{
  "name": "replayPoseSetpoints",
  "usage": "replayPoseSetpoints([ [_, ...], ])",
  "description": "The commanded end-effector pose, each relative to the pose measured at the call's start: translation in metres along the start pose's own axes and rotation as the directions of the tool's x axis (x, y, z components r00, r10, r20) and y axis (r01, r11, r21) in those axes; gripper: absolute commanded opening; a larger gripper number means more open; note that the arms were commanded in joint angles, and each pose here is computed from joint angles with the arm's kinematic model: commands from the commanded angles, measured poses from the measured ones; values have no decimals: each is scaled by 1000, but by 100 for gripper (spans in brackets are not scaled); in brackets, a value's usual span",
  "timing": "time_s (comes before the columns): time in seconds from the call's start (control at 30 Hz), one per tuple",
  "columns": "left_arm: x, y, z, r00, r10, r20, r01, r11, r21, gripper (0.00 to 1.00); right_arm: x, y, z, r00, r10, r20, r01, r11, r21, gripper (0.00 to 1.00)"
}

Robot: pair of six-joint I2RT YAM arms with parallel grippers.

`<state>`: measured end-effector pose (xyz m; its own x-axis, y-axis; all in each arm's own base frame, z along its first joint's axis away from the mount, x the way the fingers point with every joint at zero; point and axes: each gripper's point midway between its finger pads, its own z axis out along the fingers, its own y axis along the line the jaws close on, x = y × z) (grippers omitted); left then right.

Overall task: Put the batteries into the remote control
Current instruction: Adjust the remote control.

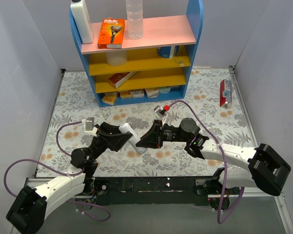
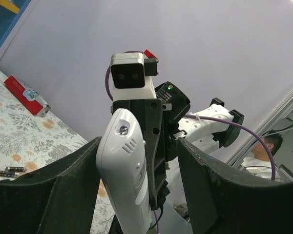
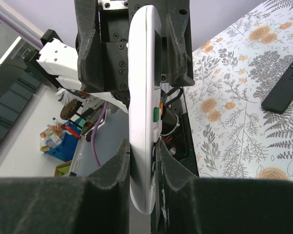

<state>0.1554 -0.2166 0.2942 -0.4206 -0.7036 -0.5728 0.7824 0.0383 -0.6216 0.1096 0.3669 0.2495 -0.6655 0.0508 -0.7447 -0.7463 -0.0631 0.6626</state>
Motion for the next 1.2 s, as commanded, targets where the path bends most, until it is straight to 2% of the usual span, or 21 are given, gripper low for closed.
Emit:
replayPoseSetpoints([
  [0.0, 21, 16, -13, 998, -21, -65, 18, 999, -40, 59, -12, 18, 0, 999, -20, 42, 24, 995, -92, 1],
  [0.13, 23, 13, -13, 996, -33, -78, 32, 999, -18, 56, -11, 18, 1, 999, -8, 37, 12, 995, -102, 1],
  [0.23, 24, 15, -13, 996, -37, -79, 35, 999, -24, 45, -10, 17, 2, 999, -3, 33, 6, 995, -99, 1],
  [0.27, 24, 16, -13, 996, -37, -79, 35, 999, -30, 37, -9, 17, 2, 1000, -3, 30, 6, 995, -100, 1],
  [0.37, 22, 19, -13, 997, -37, -66, 34, 998, -50, 23, -7, 14, 2, 1000, 2, 21, 0, 996, -92, 1],
  [0.4, 19, 18, -12, 998, -34, -54, 31, 998, -50, 14, -5, 12, 2, 1000, 5, 13, -4, 996, -87, 3],
  [0.43, 21, 24, -13, 997, -46, -57, 41, 996, -79, 9, -3, 9, 2, 1000, 8, 8, -7, 997, -78, 5],
  [0.47, 20, 29, -14, 998, -50, -44, 45, 993, -105, 5, -2, 7, 3, 1000, 4, 3, -4, 997, -73, 9],
  [0.5, 13, 26, -9, 998, -51, -26, 48, 993, -104, 0, -1, 3, 3, 1000, -2, -2, 2, 998, -56, 17],
  [0.57, 17, 47, -10, 995, -95, -24, 88, 973, -215, 0, 0, -2, 3, 1000, -20, -7, 20, 999, -32, 29],
  [0.6, 14, 50, -6, 994, -108, -16, 101, 966, -239, 0, -3, -5, 3, 998, -58, 1, 58, 998, -16, 42],
  [0.63, 19, 61, -10, 989, -146, -24, 132, 944, -303, 0, -1, -8, 3, 998, -67, -10, 67, 998, 4, 49],
  [0.7, 18, 69, -10, 986, -168, -2, 156, 925, -347, 0, -3, -14, 2, 994, -110, -21, 110, 993, 39, 63],
  [0.8, 25, 89, -16, 973, -231, 20, 215, 866, -451, 0, -9, -25, -3, 966, -253, -46, 257, 960, 111, 74],
  [0.83, 31, 99, -22, 966, -258, 17, 232, 835, -499, 0, -18, -27, -6, 932, -360, -39, 362, 923, 132, 76],
  [0.93, 42, 116, -32, 946, -321, 43, 285, 761, -583, 0, -24, -32, -18, 856, -513, -63, 516, 839, 173, 78],
  [0.97, 45, 122, -35, 937, -345, 58, 308, 733, -606, 0, -20, -40, -22, 801, -591, -101, 599, 782, 172, 79],
  [1.03, 51, 131, -41, 928, -365, 73, 321, 687, -652, 0, -19, -43, -28, 737, -662, -139, 676, 718, 165, 80],
  [1.07, 52, 135, -43, 924, -375, 80, 329, 668, -667, 0, -20, -47, -30, 684, -711, -165, 730, 665, 158, 80],
  [1.17, 59, 147, -52, 912, -396, 106, 344, 597, -725, 0, -13, -57, -34, 632, -742, -224, 775, 617, 140, 80],
])
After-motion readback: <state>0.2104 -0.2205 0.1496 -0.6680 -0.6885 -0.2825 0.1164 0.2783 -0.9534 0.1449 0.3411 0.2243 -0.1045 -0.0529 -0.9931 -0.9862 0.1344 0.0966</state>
